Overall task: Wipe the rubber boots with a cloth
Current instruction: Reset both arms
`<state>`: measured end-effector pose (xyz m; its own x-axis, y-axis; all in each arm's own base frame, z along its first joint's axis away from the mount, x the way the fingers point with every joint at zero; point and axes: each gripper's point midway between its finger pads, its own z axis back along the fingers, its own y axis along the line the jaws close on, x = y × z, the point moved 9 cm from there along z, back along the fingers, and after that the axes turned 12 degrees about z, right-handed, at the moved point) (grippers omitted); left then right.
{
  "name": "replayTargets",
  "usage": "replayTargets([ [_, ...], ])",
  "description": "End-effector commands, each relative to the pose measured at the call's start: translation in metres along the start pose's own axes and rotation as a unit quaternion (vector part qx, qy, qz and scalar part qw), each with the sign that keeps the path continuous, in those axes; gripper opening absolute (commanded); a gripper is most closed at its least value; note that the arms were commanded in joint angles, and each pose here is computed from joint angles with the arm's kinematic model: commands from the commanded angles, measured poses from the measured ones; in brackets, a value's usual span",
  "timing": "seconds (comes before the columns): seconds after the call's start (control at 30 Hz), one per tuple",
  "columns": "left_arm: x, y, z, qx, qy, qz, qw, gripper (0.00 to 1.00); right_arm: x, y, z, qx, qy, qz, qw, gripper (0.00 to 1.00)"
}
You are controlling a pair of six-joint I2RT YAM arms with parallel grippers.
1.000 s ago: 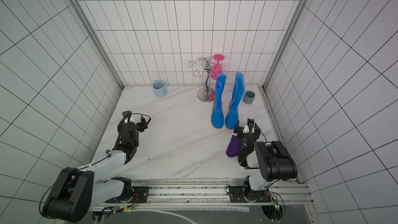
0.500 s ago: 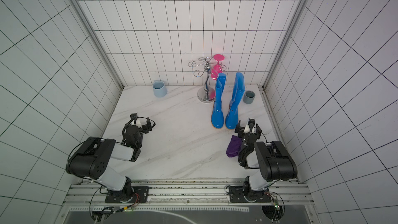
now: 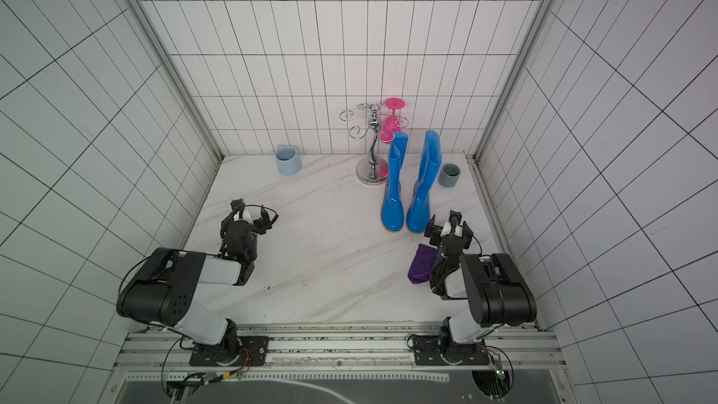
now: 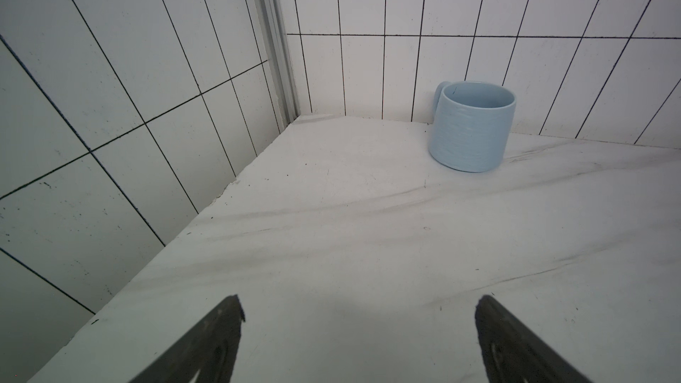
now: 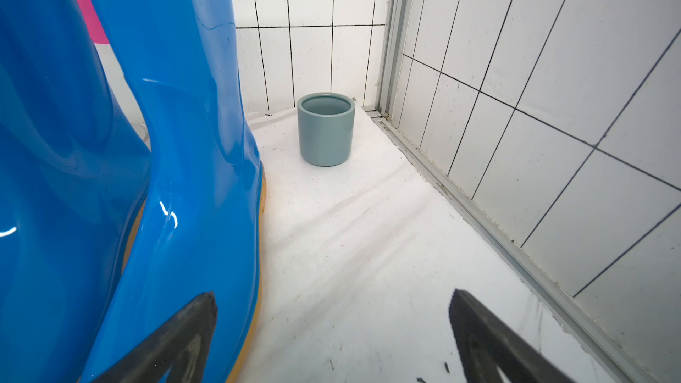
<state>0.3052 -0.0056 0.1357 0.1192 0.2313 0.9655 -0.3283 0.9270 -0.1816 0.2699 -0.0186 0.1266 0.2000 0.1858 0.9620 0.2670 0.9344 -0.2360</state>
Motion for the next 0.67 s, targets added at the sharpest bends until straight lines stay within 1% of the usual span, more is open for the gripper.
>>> replayTargets([
  [0.0,0.0082,-0.0026,-0.0010,0.003,-0.015,0.004,1.000,0.98,0.0165,-0.0016,-0.0110,-0.011,-0.026,-0.012,1.000,1.00],
  [0.37,0.0082,-0.0025,-0.0012,0.004,-0.015,0.005,1.000,0.98,0.0165,-0.0015,-0.0120,-0.010,-0.025,-0.012,1.000,1.00],
  [0.63,0.0084,-0.0026,-0.0013,0.004,-0.015,0.005,1.000,0.98,0.0158,-0.0034,-0.0148,0.003,-0.022,-0.015,1.000,1.00],
])
